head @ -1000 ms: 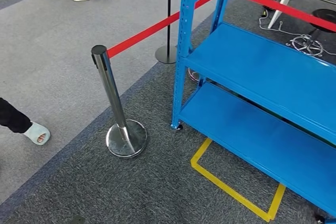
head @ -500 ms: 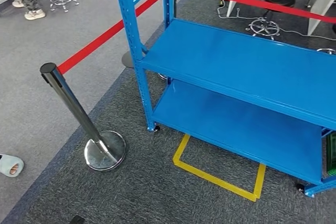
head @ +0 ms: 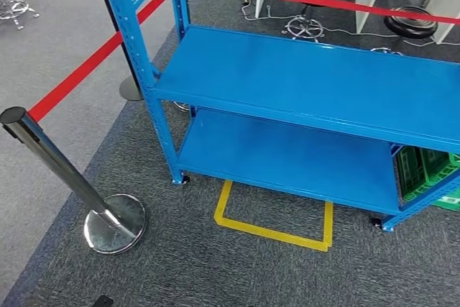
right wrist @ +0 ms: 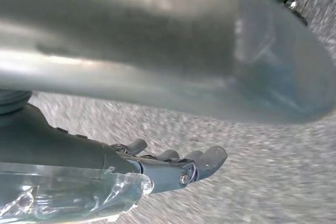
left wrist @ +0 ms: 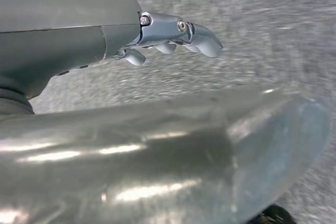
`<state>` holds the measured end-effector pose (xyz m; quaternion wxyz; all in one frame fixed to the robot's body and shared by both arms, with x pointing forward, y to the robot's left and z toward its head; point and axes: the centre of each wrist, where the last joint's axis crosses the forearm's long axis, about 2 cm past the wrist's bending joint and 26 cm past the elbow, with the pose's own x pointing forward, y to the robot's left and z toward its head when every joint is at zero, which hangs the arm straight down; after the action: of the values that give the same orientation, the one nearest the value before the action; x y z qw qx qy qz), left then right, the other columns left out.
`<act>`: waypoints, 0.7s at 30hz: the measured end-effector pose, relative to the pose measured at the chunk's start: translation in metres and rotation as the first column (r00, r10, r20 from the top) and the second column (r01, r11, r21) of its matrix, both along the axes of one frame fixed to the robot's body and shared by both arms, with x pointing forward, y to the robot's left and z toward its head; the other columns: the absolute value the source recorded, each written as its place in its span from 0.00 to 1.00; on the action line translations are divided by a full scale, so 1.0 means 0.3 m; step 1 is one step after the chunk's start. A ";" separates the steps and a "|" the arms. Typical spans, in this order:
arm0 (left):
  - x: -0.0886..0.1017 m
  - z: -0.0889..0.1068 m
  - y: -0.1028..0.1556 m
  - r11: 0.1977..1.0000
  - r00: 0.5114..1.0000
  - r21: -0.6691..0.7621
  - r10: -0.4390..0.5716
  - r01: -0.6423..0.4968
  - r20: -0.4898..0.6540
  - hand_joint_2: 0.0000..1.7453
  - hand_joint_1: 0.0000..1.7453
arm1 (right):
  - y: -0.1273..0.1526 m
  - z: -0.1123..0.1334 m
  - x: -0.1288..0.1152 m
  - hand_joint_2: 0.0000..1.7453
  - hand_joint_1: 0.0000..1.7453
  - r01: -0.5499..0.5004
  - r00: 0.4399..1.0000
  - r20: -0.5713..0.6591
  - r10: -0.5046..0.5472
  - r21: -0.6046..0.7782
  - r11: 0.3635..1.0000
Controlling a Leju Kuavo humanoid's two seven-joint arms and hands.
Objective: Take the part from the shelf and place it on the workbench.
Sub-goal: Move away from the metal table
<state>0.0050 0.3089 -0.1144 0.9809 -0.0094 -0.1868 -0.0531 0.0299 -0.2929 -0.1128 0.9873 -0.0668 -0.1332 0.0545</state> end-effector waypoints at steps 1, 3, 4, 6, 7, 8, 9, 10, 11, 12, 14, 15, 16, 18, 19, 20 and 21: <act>0.002 0.000 -0.002 1.000 1.000 0.001 -0.001 0.001 0.009 0.50 0.00 | -0.003 0.000 -0.003 0.00 0.00 0.019 1.000 -0.003 -0.019 -0.015 1.000; 0.007 0.000 -0.004 1.000 1.000 0.008 -0.002 0.002 0.017 0.25 0.00 | -0.010 0.000 -0.007 0.00 0.00 0.092 0.995 -0.020 -0.093 -0.036 0.995; 0.012 0.000 -0.004 1.000 1.000 0.011 -0.002 0.002 0.015 0.00 0.00 | -0.012 0.000 -0.008 0.00 0.00 0.163 0.986 -0.041 -0.164 -0.021 0.986; 0.019 0.001 -0.005 1.000 1.000 0.014 0.002 -0.002 -0.001 0.00 0.00 | -0.012 -0.001 -0.014 0.00 0.00 0.338 0.938 -0.091 -0.333 0.050 0.940; 0.019 0.001 -0.007 1.000 1.000 0.012 0.008 -0.008 -0.012 0.25 0.00 | -0.008 -0.002 -0.020 0.00 0.00 0.412 0.909 -0.111 -0.403 0.079 0.908; 0.019 0.001 -0.010 1.000 1.000 0.010 0.015 -0.015 -0.023 0.50 0.00 | -0.004 -0.002 -0.025 0.00 0.00 0.461 0.885 -0.121 -0.449 0.092 0.883; 0.019 0.001 -0.012 1.000 0.999 0.009 0.023 -0.022 -0.034 0.75 0.00 | 0.002 -0.003 -0.028 0.00 0.00 0.495 0.866 -0.127 -0.483 0.097 0.863; 0.018 0.000 -0.014 1.000 0.999 0.011 0.029 -0.029 -0.046 1.00 0.00 | 0.009 -0.003 -0.029 0.00 0.00 0.522 0.851 -0.130 -0.509 0.103 0.847; 0.017 0.000 -0.014 0.999 0.998 0.014 0.034 -0.033 -0.060 1.00 0.00 | 0.015 -0.003 -0.028 0.00 0.00 0.549 0.834 -0.133 -0.535 0.111 0.828; 0.013 0.000 -0.014 0.999 0.996 0.018 0.037 -0.036 -0.077 1.00 0.00 | 0.021 -0.002 -0.027 0.00 0.00 0.580 0.814 -0.136 -0.565 0.123 0.806; 0.005 0.000 -0.014 0.999 0.993 0.022 0.041 -0.039 -0.109 1.00 0.00 | 0.035 -0.002 -0.028 0.00 0.00 0.647 0.763 -0.145 -0.630 0.158 0.746; 0.003 0.000 -0.014 0.999 0.992 0.022 0.040 -0.038 -0.120 1.00 0.00 | 0.043 -0.002 -0.029 0.00 0.00 0.681 0.732 -0.150 -0.664 0.177 0.711; 0.001 0.000 -0.014 0.999 0.991 0.020 0.039 -0.037 -0.128 1.00 0.00 | 0.050 -0.002 -0.028 0.00 0.00 0.709 0.705 -0.155 -0.692 0.193 0.678; 0.001 0.000 -0.014 0.999 0.990 0.019 0.038 -0.036 -0.134 1.00 0.00 | 0.065 -0.001 -0.025 0.25 0.00 0.747 0.662 -0.162 -0.732 0.214 0.629; 0.003 0.000 -0.013 0.999 0.990 0.018 0.038 -0.036 -0.133 1.00 0.00 | 0.070 -0.001 -0.023 0.50 0.00 0.758 0.649 -0.164 -0.743 0.220 0.614; 0.005 0.000 -0.014 0.999 0.991 0.019 0.038 -0.036 -0.128 1.00 0.00 | 0.074 -0.001 -0.023 0.75 0.00 0.769 0.635 -0.162 -0.755 0.229 0.597; 0.006 0.000 -0.015 0.999 0.993 0.022 0.036 -0.034 -0.116 1.00 0.00 | 0.077 -0.001 -0.024 1.00 0.00 0.776 0.622 -0.146 -0.769 0.248 0.580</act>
<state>0.0067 0.3043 -0.1145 0.9910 0.0007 -0.1287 -0.0371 0.0228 -0.2698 -0.1130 0.9124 0.0265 -0.0862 -0.3992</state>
